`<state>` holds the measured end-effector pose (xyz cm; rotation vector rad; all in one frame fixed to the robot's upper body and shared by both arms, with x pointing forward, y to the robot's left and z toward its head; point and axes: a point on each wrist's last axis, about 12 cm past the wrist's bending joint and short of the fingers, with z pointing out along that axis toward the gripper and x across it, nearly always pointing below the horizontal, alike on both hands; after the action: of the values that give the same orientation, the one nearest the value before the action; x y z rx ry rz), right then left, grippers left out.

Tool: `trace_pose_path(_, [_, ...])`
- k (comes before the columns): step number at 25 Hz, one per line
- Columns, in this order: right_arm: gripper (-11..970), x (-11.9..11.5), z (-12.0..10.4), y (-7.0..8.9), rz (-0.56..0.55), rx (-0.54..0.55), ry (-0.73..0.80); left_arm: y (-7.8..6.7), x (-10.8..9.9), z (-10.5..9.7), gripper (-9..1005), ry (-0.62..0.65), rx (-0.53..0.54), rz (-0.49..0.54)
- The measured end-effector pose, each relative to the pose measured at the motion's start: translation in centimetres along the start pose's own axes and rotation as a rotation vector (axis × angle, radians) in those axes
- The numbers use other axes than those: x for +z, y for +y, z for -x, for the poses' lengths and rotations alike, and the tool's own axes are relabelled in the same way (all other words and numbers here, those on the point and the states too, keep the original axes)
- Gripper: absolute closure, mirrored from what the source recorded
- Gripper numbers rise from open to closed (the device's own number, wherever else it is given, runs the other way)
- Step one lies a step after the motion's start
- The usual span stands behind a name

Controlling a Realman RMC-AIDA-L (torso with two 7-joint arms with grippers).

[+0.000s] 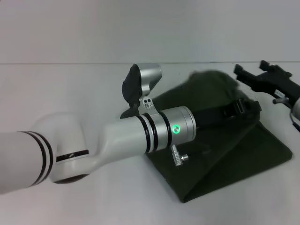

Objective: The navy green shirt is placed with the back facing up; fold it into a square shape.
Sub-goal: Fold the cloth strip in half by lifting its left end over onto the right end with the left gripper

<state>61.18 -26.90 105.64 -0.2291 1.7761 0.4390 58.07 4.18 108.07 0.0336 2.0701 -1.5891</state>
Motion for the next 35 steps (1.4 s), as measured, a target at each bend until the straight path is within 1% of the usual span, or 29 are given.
trace_pose_path(5, [45,-1.8,-0.4,-1.9,-0.078,0.023,-0.017,0.0,0.7,-1.0,983,-0.012,0.021,0.031])
trace_pose_path(8, [45,-2.2,-0.4,-2.4,-0.1,0.036,-0.028,-0.1,0.9,-1.7,983,-0.002,0.031,0.038])
trace_pose_path(12, [45,-2.1,-0.4,-2.3,-0.094,0.037,-0.026,0.3,0.9,-2.7,982,0.034,0.033,0.07])
trace_pose_path(16, [45,-1.7,-0.4,-1.8,-0.078,0.037,-0.026,0.6,0.8,-3.2,982,0.05,0.03,0.086])
trace_pose_path(25, [45,-1.6,-0.5,-1.5,-0.067,0.042,-0.025,0.6,0.6,-3.2,981,0.036,0.011,0.076])
trace_pose_path(29, [45,-1.8,-0.5,-1.6,-0.07,0.049,-0.031,0.7,0.4,-3.2,980,0.019,0.004,0.064])
trace_pose_path(35, [45,-1.9,-0.3,-2.0,-0.084,0.066,-0.042,0.6,-0.2,-3.4,804,-0.016,0.054,0.018])
